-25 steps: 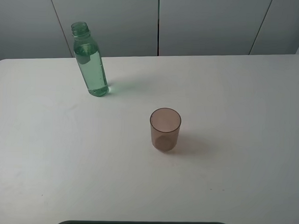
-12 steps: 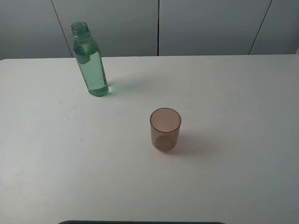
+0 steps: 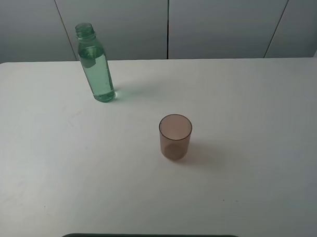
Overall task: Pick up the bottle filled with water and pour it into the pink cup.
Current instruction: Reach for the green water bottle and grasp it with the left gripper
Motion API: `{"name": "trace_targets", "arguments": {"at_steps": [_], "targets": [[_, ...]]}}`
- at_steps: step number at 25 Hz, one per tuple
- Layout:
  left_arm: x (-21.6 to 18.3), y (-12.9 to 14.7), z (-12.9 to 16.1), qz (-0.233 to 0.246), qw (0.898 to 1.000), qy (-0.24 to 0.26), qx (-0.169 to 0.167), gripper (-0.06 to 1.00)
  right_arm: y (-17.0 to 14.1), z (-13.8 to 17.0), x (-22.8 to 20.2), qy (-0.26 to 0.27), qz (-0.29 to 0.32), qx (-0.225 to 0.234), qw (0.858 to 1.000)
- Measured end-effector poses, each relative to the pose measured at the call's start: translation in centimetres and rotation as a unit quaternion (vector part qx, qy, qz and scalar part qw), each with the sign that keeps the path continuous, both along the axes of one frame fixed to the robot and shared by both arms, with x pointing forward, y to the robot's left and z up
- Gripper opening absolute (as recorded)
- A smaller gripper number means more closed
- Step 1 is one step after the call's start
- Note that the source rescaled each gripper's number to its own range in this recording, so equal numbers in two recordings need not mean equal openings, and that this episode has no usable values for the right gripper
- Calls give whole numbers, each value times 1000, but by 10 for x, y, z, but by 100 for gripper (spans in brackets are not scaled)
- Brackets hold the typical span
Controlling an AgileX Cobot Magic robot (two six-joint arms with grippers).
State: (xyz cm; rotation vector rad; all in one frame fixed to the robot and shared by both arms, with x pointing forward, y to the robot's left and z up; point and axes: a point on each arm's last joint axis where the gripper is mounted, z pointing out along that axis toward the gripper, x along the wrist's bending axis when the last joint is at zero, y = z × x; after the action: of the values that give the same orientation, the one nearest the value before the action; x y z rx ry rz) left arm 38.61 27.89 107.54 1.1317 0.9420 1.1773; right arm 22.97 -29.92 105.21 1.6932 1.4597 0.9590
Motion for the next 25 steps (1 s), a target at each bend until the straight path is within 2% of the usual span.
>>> {"name": "trace_targets", "arguments": {"at_steps": [4, 12, 20, 25], "targets": [[18, -9, -31, -38, 999, 20, 7, 100, 0, 0, 0, 0, 0, 0, 1000], [53, -23, -79, -85, 991, 102, 30, 100, 0, 0, 0, 0, 0, 0, 1000], [77, -31, -123, -118, 985, 126, 8, 100, 0, 0, 0, 0, 0, 0, 1000], [87, -33, -158, -122, 975, 188, 5, 100, 0, 0, 0, 0, 0, 0, 1000]]}}
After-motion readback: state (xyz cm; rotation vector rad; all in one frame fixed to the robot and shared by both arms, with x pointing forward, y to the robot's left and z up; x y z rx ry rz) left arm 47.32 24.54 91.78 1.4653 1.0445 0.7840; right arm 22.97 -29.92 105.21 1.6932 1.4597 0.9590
